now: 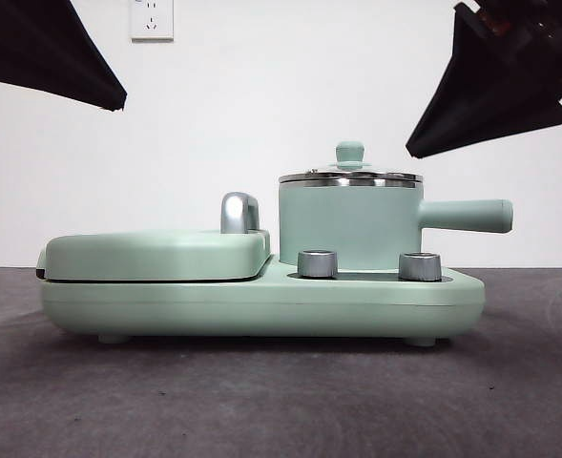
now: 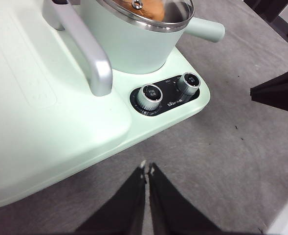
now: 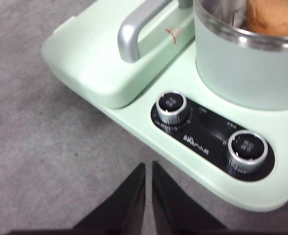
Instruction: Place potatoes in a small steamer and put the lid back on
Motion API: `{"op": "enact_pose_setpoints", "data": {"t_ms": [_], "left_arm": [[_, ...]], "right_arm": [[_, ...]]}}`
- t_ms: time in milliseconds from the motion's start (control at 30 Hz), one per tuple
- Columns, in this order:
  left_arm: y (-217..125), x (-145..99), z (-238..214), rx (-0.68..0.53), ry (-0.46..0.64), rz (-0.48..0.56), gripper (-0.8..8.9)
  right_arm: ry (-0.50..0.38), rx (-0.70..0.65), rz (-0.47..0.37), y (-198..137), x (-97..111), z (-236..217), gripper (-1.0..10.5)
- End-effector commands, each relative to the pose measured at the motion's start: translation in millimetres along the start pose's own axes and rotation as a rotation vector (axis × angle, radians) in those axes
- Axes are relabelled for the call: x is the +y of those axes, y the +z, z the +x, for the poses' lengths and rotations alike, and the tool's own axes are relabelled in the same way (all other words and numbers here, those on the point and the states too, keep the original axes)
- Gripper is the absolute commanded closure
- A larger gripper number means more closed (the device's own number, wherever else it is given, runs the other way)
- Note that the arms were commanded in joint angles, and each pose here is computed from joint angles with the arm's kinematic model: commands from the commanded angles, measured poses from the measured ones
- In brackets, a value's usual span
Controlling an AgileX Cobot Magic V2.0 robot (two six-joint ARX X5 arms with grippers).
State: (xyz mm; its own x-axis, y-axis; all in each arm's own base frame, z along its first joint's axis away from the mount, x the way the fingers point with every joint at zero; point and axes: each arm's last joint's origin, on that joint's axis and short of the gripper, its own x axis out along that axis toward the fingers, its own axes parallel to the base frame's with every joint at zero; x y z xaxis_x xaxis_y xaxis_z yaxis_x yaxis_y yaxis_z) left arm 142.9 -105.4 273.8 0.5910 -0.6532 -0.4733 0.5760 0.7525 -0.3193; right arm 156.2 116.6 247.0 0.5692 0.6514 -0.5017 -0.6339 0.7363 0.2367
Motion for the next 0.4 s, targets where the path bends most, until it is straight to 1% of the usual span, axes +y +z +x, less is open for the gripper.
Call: {"op": "enact_pose_setpoints", "data": {"t_ms": [33,100,167,200,267,400], "left_arm": [[1,-1,1,-0.003,-0.005,0.001,8.04],[1,-1,1,-0.003,-0.004,0.001,8.04],[1,0,-3,-0.016,0.018,0.037,8.04],[0,3,-7,-0.038,0.081,0.037,8.04],[-6,12,-15,-0.107,0.204,-0.007,8.04],[-37,36,-33,-0.236,0.333,-0.037,8.04]], "right_arm": [[0.012,-0.025,-0.007,4,2,0,9.3],[0.013,-0.028,-0.008,4,2,0,9.3],[0.013,-0.032,-0.009,4,2,0,9.3],[0.014,-0.035,-0.01,5,2,0,9.3],[0.015,-0.044,-0.012,5,3,0,9.3],[0.019,-0.068,-0.017,8,3,0,9.3]]}}
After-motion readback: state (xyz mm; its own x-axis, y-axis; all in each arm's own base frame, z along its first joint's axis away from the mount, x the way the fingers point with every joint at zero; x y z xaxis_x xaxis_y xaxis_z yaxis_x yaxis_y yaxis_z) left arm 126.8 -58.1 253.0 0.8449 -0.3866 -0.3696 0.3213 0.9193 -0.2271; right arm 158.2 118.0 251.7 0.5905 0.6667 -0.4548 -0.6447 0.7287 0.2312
